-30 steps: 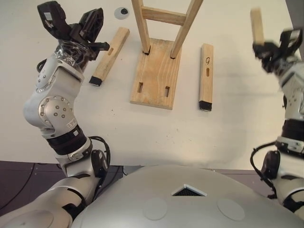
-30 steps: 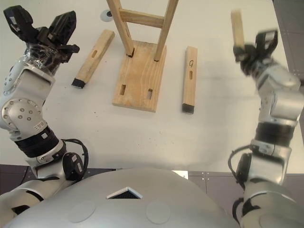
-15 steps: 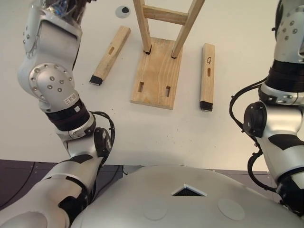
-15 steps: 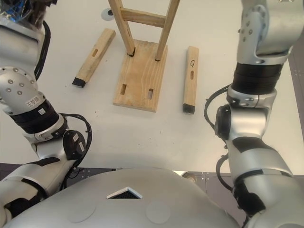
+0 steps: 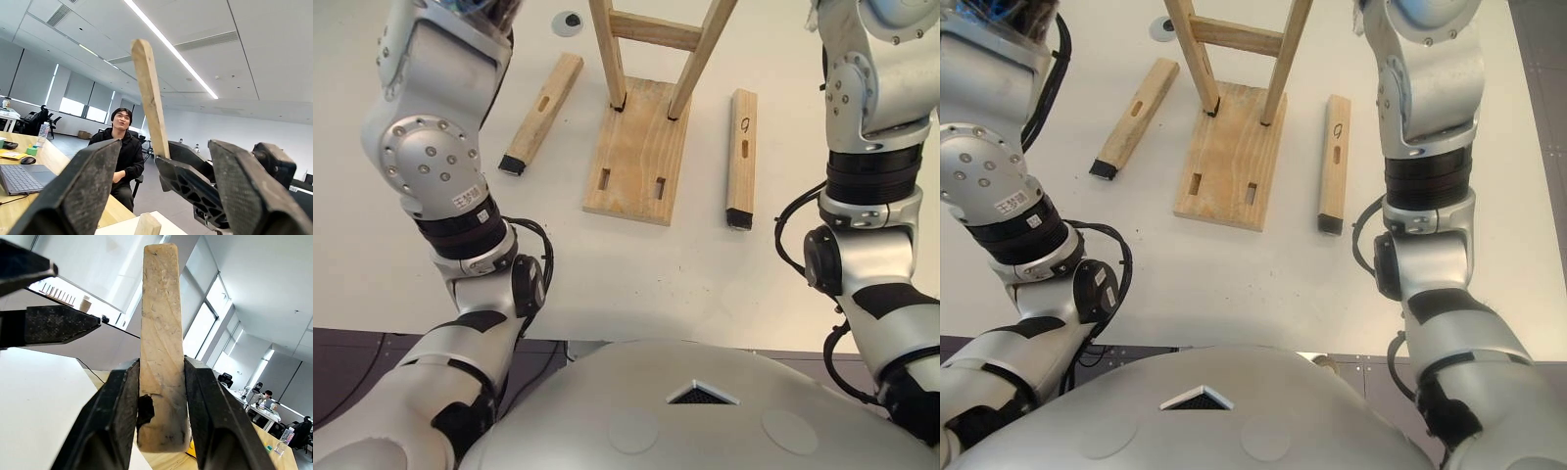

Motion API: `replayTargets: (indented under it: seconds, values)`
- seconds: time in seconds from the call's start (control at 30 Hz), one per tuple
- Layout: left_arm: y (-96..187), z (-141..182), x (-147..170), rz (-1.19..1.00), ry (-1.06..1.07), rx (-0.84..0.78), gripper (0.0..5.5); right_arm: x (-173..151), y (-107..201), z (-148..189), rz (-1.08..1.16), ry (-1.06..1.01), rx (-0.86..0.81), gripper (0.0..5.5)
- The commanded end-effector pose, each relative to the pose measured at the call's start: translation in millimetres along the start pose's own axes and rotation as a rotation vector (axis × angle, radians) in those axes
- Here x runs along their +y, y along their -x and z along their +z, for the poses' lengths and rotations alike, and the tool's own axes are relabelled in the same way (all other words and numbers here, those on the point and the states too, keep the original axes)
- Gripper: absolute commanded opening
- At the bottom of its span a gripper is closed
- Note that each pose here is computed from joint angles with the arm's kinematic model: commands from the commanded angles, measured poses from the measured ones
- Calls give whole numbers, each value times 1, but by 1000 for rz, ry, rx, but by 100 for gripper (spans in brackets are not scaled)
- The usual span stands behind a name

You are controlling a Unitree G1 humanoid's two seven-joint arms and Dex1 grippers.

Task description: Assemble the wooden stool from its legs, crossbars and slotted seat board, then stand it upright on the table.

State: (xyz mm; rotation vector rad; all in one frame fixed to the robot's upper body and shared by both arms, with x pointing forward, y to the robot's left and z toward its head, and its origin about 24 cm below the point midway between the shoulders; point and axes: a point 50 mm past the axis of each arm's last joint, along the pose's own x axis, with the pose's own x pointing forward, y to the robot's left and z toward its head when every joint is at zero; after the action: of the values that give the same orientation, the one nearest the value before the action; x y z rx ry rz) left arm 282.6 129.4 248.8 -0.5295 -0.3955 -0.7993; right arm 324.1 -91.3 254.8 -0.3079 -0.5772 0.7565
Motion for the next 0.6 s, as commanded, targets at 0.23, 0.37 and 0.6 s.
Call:
replayTargets:
  seconds: [0.23,0.37,0.6]
  values:
    - [1,7,0,14,59,-53,327,7,4,-4,50,14,12,129]
    - [2,12,2,17,80,-77,327,7,6,-6,53,13,20,129]
    - [2,14,4,16,93,-82,327,13,10,-10,57,4,32,129]
